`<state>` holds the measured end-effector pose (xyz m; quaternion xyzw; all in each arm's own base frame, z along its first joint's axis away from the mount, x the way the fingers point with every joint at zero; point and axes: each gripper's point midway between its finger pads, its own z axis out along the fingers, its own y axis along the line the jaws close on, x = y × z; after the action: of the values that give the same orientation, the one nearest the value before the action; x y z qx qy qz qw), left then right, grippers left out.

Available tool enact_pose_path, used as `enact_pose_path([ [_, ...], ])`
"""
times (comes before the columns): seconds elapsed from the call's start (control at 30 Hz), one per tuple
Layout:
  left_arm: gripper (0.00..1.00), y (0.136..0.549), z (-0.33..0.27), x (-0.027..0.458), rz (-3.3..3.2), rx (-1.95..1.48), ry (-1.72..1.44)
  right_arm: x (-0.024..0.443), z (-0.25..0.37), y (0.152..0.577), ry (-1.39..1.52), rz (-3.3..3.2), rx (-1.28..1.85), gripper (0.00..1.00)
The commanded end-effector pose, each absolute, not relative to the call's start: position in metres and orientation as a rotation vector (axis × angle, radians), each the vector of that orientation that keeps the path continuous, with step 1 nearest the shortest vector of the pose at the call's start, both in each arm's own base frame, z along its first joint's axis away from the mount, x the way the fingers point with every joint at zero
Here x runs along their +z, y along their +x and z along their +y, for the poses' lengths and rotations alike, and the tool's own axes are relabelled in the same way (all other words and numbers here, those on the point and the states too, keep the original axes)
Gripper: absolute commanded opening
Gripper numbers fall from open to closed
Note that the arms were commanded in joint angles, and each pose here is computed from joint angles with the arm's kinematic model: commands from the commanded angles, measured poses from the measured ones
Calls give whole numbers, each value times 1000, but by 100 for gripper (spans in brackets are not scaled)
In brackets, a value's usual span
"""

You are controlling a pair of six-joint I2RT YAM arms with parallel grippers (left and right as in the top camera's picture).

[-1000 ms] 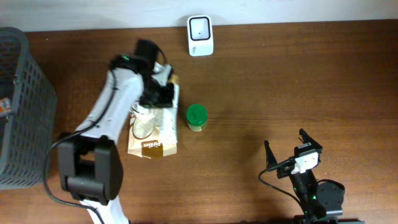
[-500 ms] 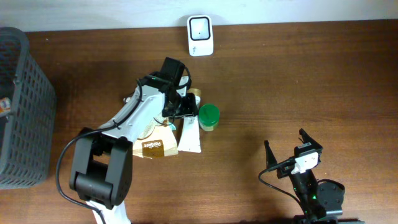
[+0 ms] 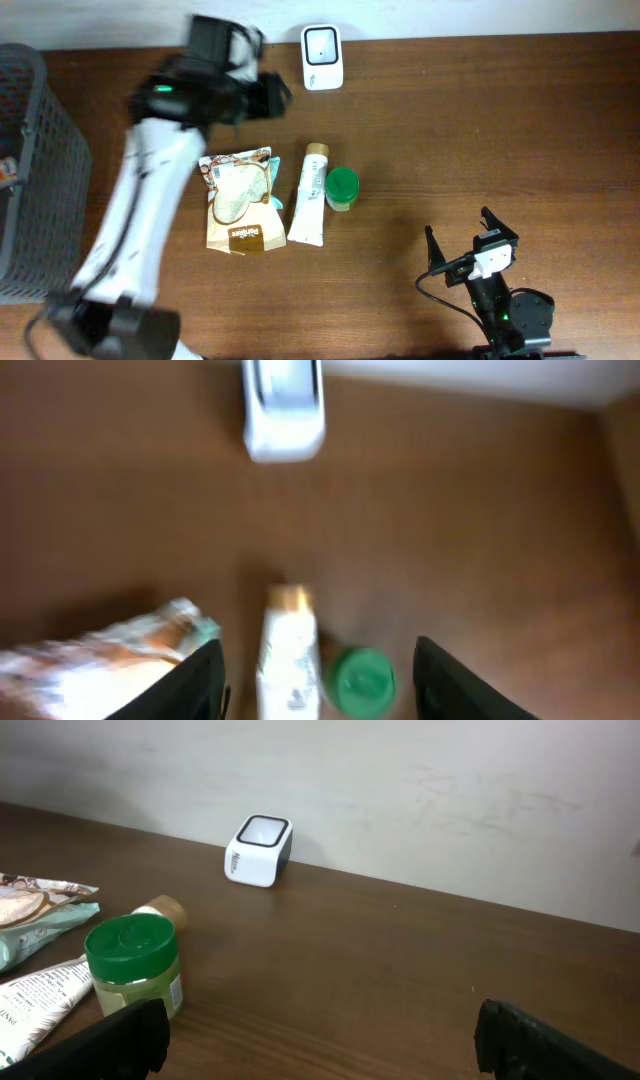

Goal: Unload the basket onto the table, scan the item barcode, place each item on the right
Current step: 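Carry the white tube out and lay it beside the jar, then reach into the basket and grasp the orange snack packet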

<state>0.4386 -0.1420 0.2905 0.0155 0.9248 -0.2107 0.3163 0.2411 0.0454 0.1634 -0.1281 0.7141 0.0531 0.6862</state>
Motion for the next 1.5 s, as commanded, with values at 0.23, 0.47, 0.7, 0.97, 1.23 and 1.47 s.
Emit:
enact_pose_path([
  [0.23,70,417,116,454,1954,103,-427,161,46,241,-292,1603,121,98],
  [0.47,71,386,271,422,1908,340,-785,161,46,241,-292,1603,121,98],
  [0.7,73,402,339,312,2162,572,-877,161,46,241,-292,1603,121,98],
  [0.97,61,400,375,221,2382,675,-899,161,46,241,-292,1603,120,98],
  [1.23,66,402,405,129,2550,657,-868,161,46,241,-292,1603,121,98],
  [1.47,65,430,402,85,2576,520,-762,161,46,241,-292,1603,121,98],
])
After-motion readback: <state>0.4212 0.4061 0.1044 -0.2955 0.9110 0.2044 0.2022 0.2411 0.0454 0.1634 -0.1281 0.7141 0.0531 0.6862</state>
